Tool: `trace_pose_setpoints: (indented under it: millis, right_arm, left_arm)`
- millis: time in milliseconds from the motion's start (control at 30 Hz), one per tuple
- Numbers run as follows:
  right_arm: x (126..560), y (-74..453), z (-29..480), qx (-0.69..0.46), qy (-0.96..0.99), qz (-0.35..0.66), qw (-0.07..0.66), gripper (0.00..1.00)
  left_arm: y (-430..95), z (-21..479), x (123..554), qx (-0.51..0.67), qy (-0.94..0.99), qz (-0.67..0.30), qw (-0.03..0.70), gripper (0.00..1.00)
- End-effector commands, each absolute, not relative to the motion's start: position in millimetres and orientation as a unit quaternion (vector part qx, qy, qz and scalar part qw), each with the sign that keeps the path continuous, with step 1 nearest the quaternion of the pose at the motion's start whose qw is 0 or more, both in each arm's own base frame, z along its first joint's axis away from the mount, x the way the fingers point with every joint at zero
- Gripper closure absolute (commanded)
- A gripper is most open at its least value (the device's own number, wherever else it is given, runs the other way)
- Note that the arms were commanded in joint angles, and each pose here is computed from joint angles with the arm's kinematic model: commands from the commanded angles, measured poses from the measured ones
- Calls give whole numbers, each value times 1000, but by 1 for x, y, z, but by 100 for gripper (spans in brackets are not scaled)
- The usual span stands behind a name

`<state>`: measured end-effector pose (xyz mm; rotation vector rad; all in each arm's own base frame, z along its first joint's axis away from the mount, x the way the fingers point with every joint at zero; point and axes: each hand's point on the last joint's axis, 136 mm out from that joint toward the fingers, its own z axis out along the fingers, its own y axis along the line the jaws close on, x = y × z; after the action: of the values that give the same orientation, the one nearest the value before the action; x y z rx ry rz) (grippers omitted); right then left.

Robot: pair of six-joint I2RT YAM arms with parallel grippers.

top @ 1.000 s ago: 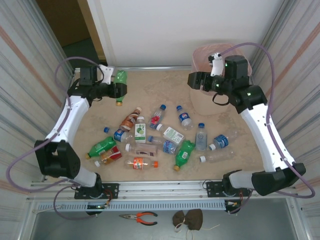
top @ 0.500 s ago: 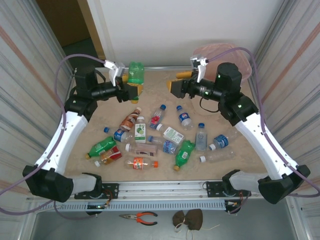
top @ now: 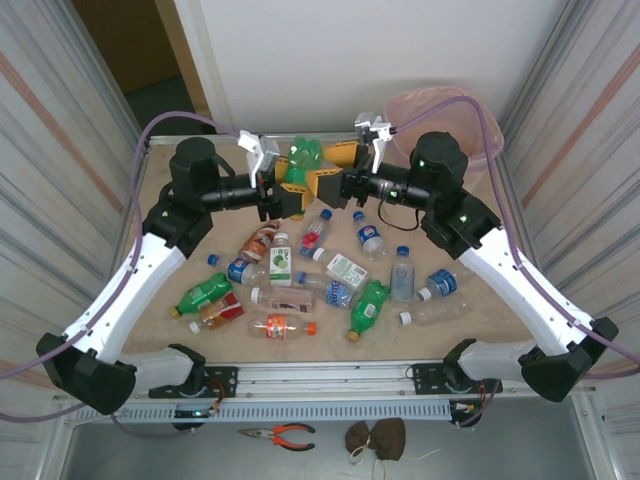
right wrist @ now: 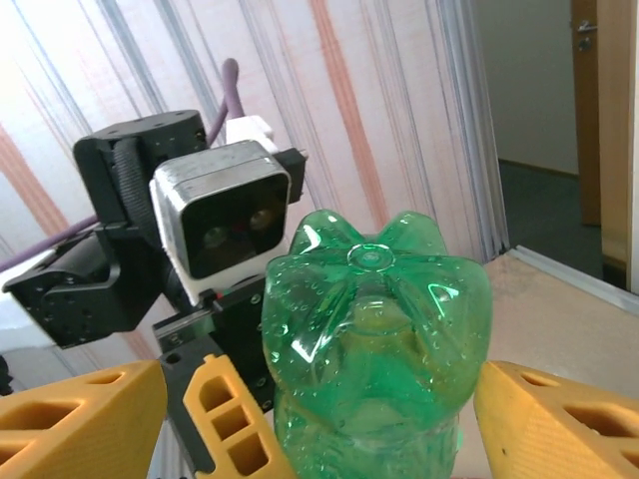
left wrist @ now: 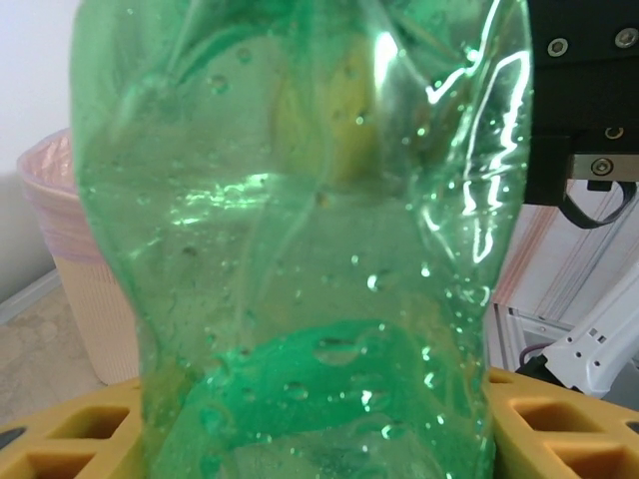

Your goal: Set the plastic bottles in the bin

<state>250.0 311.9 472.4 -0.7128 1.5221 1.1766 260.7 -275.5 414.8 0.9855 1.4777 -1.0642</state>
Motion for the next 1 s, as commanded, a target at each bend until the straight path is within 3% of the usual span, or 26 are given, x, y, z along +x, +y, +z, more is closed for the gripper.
trace_pose_setpoints:
  millis: [0,300,733,967]
  right_arm:
    - [247,320,489,-299,618,498,529,21]
    - [259,329,482,-282,635,486,530,27]
    - [255,328,483,-286,632,488,530,48]
    - [258,324,485,-280,637,476,539,52]
  left_arm:
    - [-277,434,250,422,585,-436,539,50]
    - [-285,432,245,429,580,-439,535,50]
    - [-286,429,250,424,585,-433,540,45]
    - [-283,431,251,417,585,-429,548,31]
